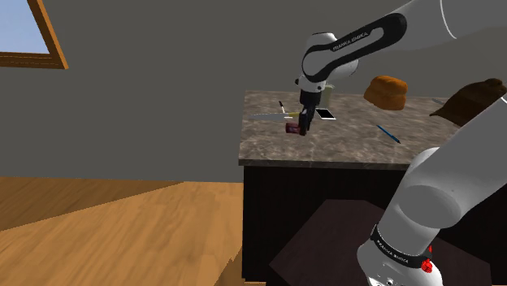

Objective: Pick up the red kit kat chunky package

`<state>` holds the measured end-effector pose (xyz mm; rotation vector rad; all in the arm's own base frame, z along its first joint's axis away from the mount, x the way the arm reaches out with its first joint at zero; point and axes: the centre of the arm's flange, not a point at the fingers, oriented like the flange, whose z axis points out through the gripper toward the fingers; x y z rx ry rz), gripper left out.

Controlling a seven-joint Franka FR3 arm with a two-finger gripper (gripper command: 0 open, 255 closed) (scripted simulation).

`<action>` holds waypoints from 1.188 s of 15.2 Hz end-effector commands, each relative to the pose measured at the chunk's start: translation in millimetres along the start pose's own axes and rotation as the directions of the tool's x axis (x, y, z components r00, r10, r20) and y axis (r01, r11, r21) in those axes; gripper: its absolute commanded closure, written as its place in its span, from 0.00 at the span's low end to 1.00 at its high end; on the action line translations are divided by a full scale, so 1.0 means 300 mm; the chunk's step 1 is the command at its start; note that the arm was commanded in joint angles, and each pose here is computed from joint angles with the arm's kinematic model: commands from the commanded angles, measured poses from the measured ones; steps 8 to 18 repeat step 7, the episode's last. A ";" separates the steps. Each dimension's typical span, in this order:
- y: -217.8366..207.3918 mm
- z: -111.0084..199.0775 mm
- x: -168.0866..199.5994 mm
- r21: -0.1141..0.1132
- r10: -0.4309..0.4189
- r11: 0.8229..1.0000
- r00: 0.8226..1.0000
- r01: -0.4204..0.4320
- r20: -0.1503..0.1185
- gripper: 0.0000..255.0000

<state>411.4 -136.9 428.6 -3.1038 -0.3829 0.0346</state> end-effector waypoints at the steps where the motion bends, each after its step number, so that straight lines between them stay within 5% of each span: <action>1: -0.003 -0.035 -0.001 0.000 0.000 1.000 1.000 0.000 0.000 1.00; 5: -0.004 -0.105 -0.002 0.000 0.000 1.000 1.000 0.000 0.000 1.00; 18: -0.004 -0.108 -0.003 0.000 0.000 1.000 1.000 0.000 0.000 1.00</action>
